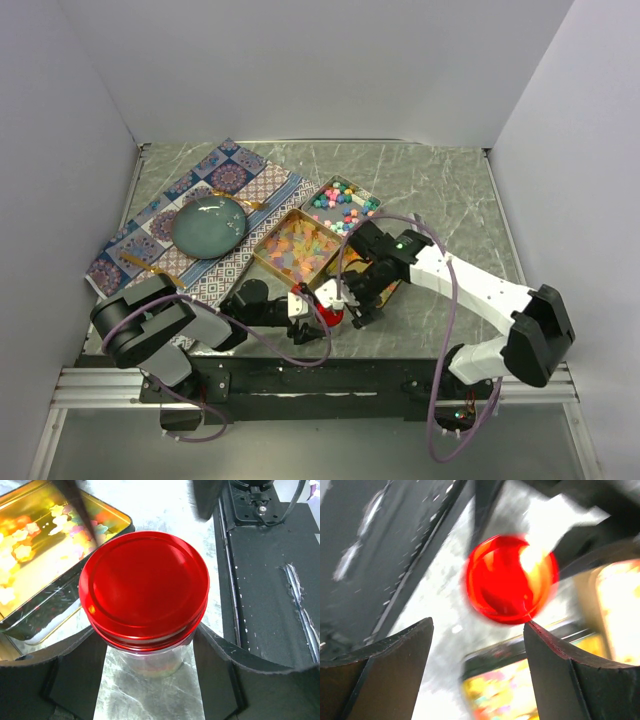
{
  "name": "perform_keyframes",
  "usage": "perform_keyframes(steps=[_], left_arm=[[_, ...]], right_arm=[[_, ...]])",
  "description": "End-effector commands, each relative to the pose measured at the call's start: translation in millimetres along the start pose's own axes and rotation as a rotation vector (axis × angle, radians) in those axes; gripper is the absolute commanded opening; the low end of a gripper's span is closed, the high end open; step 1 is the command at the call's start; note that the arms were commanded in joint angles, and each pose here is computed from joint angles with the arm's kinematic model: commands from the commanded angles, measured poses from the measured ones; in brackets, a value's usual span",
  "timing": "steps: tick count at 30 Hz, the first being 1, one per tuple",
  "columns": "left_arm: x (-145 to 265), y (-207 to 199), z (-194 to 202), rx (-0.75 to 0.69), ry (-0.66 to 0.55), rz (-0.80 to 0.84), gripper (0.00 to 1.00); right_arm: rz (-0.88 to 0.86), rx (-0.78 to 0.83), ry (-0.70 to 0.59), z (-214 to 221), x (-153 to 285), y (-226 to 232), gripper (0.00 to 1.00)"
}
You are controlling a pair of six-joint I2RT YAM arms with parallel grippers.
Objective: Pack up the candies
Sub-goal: Screw the bottle lid onto the packing bottle.
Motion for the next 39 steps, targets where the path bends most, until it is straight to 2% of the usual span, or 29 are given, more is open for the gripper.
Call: perform_keyframes(steps=[1,6,10,18,26,34,39], left_arm=[[4.3,11.2,18.8,0.040,0.076,-0.068,0.01],[4.1,9.6,18.4,0.034,0.074,-0.056,0.01],[2.9,6.6,19.6,0.030,0.078,-0.043,0.01],[1.8,4.1,20.2,0.019,0.083,-0.032,0.01],[1.7,4.2,20.1,0.015,0.084,-0.033,0.01],[2.0,4.1,20.3,0.018,0.084,-0.035,0.01],[1.7,3.9,20.5,0.021,0.085,-0.033,0.01]], right_arm=[[-0.131,-0.163,0.081,18.7,6.2,55.2,0.80],[-0.014,-0.239,0.033,19.2,25.9,33.0,0.81],[0.113,-0.186,-0.040,-0.9,34.7,-13.8,0.84],[0.054,-0.076,-0.131,-24.5,16.9,-57.3,0.86],[-0.131,0.096,-0.125,-33.6,4.2,-41.7,0.88],[-0.256,0.108,-0.098,-26.9,-4.5,-22.8,0.87],[-0.264,0.104,-0.093,-24.3,-8.4,-19.5,0.80]])
Point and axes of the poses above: each gripper's point midway between its finger pads, its own x axis back along the fingers, its own y axis along the line the jaws close on, z = x × y, the point moved 2 cm from there along x, back along the fingers, and after that the axes turned 2 degrees about -x, right-handed, at the moved point
